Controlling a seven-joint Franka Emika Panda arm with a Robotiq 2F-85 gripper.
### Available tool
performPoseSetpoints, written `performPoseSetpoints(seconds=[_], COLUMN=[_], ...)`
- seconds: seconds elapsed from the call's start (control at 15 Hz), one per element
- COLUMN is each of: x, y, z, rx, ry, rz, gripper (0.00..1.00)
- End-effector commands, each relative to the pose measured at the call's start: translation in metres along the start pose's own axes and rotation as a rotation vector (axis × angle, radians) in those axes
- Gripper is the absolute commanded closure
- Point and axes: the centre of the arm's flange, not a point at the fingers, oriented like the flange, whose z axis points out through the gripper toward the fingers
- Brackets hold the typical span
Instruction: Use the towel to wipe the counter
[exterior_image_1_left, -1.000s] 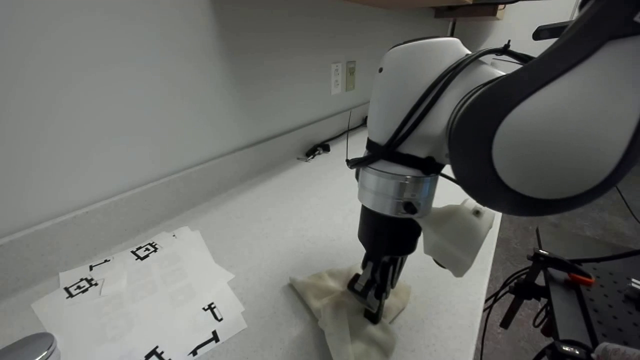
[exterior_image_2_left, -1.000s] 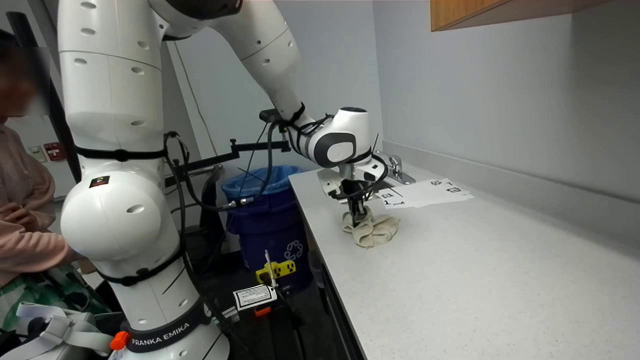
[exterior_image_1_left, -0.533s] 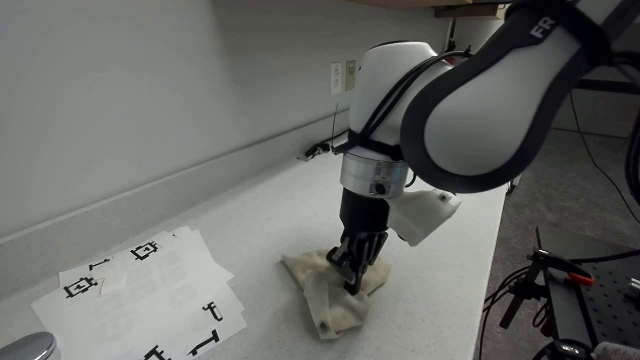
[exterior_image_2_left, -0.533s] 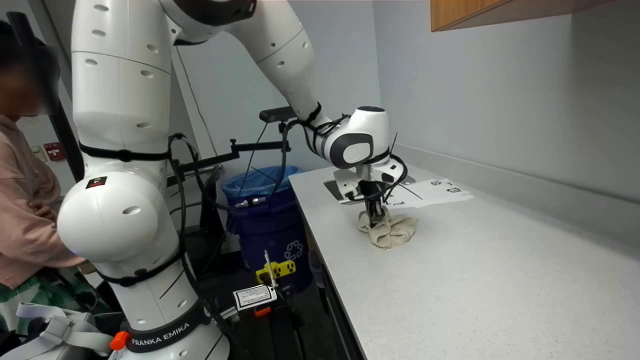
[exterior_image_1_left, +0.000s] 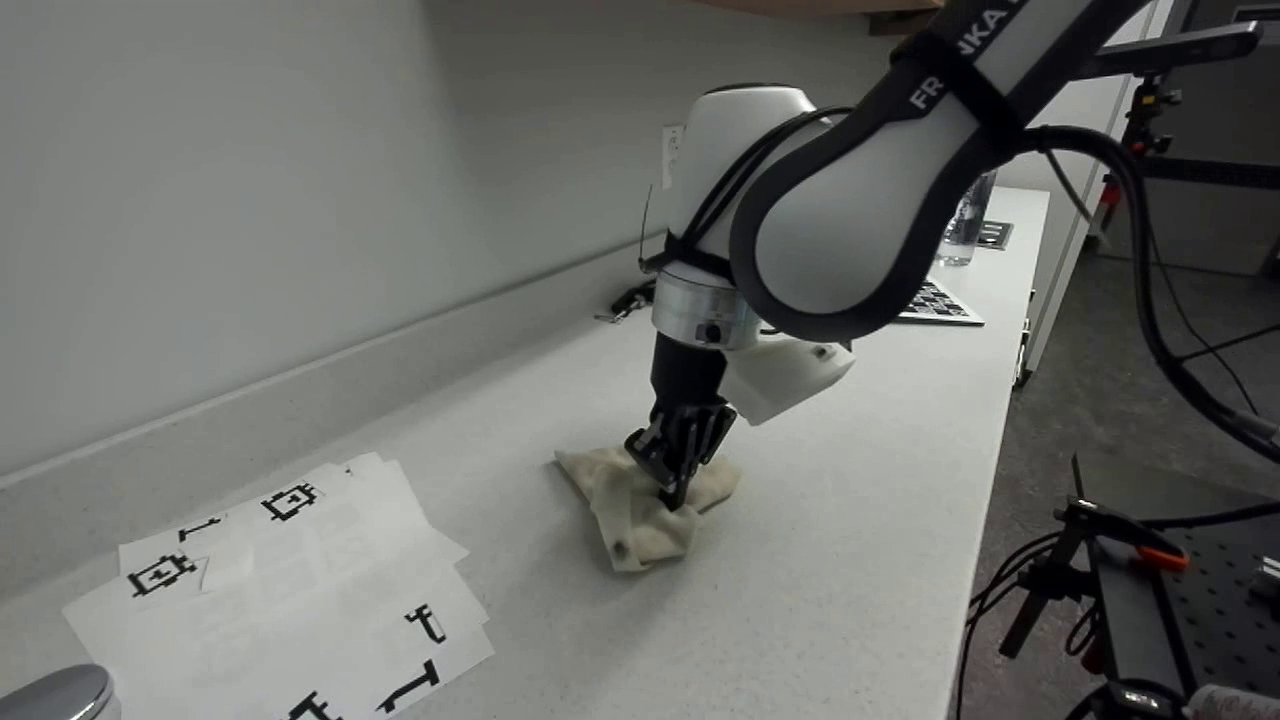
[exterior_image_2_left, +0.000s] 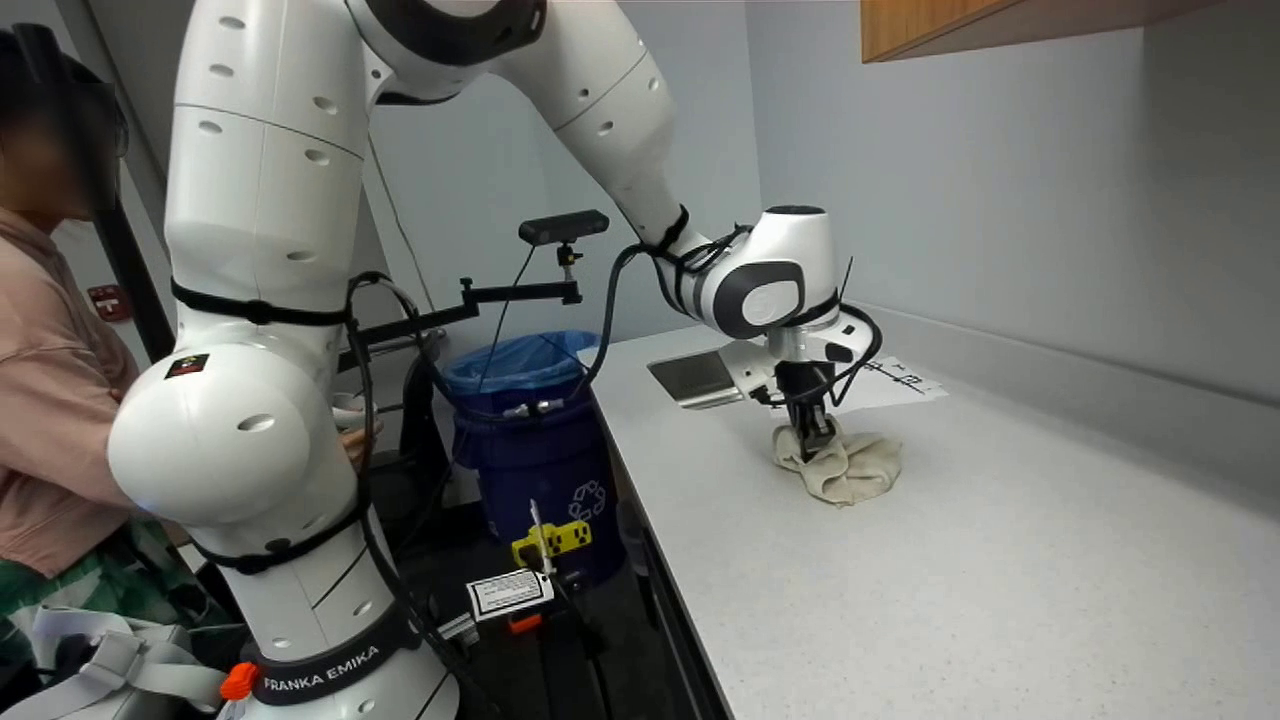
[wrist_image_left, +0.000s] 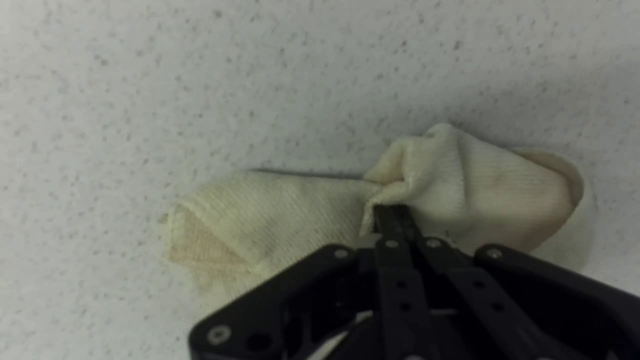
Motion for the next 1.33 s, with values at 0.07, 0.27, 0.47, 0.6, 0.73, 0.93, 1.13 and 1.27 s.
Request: performPoseSetpoints(seconds=[0.07,0.27,0.47,0.6,0.73,0.93,1.13,1.27], x=[0.055,0.079,0.084,0.074,0.061,0.035,0.001,-0.024], y=[0.023,0.026,0.019,0.013,0.0,-0.033,-0.081,-0.109], z=[0.017,0.022,0.026,0.028,0.027,0.021,0.017,0.018], rx=[-0.083,-0.114,-0.097,-0.059,-0.013,0.094,0.203,0.249], ry=[0.025,0.035,0.016,-0.009,-0.026,-0.059,-0.109,-0.146], rz=[-0.018,-0.035,-0.039,-0.037,-0.047,-0.071,-0.139,-0.187], gripper=[1.0,1.0,1.0,1.0,1.0,1.0,1.0,1.0])
